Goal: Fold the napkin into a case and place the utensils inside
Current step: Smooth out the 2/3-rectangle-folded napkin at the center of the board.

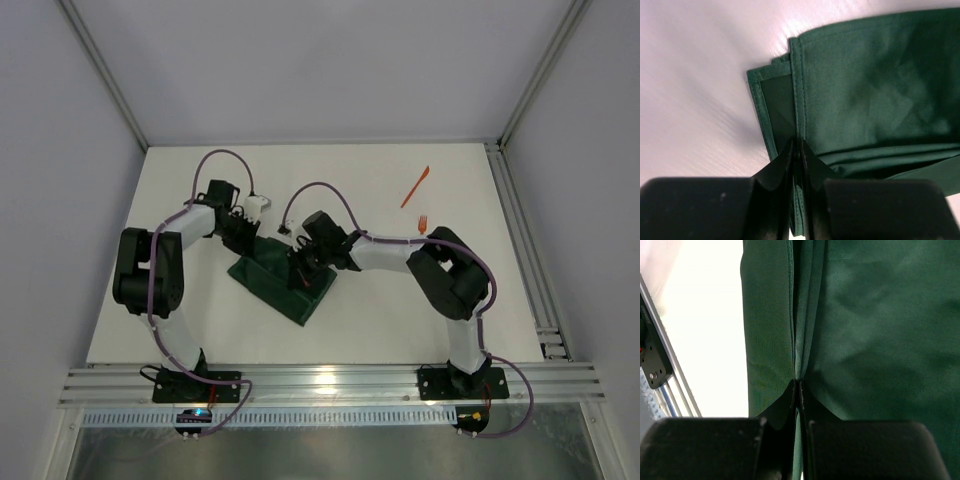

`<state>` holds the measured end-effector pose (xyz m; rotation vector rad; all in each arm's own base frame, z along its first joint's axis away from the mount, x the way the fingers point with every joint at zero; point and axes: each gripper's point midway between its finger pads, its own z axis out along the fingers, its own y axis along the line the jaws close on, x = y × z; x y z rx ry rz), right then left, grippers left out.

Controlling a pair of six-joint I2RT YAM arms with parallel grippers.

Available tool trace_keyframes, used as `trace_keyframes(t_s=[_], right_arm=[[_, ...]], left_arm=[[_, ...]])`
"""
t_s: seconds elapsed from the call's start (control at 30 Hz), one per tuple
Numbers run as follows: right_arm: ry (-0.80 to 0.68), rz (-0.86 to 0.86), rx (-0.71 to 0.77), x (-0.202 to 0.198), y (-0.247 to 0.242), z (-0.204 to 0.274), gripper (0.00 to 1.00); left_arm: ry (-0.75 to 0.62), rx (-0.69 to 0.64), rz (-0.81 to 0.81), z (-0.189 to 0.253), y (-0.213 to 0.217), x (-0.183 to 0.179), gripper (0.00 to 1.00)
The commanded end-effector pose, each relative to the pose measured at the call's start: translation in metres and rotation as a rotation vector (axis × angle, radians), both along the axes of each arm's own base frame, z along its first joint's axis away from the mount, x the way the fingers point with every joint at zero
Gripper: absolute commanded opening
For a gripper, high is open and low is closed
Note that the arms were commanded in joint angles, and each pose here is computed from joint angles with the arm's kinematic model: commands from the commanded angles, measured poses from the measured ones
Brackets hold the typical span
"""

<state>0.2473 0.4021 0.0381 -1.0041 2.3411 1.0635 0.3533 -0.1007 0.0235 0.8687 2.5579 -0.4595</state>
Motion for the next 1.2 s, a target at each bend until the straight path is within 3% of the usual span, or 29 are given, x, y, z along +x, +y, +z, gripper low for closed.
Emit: trace_keyframes(t_s=[0.0, 0.2, 0.4, 0.53, 0.73, 0.93, 1.17], right_arm=[[-0.039, -0.028, 0.009, 0.018, -0.002, 0.015, 0.04], [-0.014, -0.028, -0.022, 0.022, -0.002, -0.003, 0.04], [0.003, -0.015, -0.040, 0.019, -0.004, -0.015, 0.04], [0.006, -0.009, -0.048, 0.018, -0.005, -0.018, 0.04], [0.002, -0.006, -0.042, 0.020, -0.003, -0.018, 0.04], [-0.002, 0.001, -0.034, 0.020, -0.002, -0.015, 0.04], [-0.015, 0.014, -0.023, 0.020, 0.000, -0.010, 0.04]], left_arm=[[-0.018, 0.028, -0.013, -0.006, 0.006, -0.001, 0.09], [-0.027, 0.030, -0.024, -0.004, 0.008, -0.008, 0.09], [-0.125, 0.036, -0.001, 0.027, 0.013, 0.005, 0.31], [-0.220, 0.029, 0.047, 0.064, 0.023, 0.018, 0.36], [-0.264, -0.062, 0.017, 0.096, 0.005, -0.001, 0.21], [-0.096, -0.053, -0.117, 0.054, -0.022, -0.044, 0.14], [-0.022, -0.016, -0.112, 0.023, -0.017, -0.043, 0.12]])
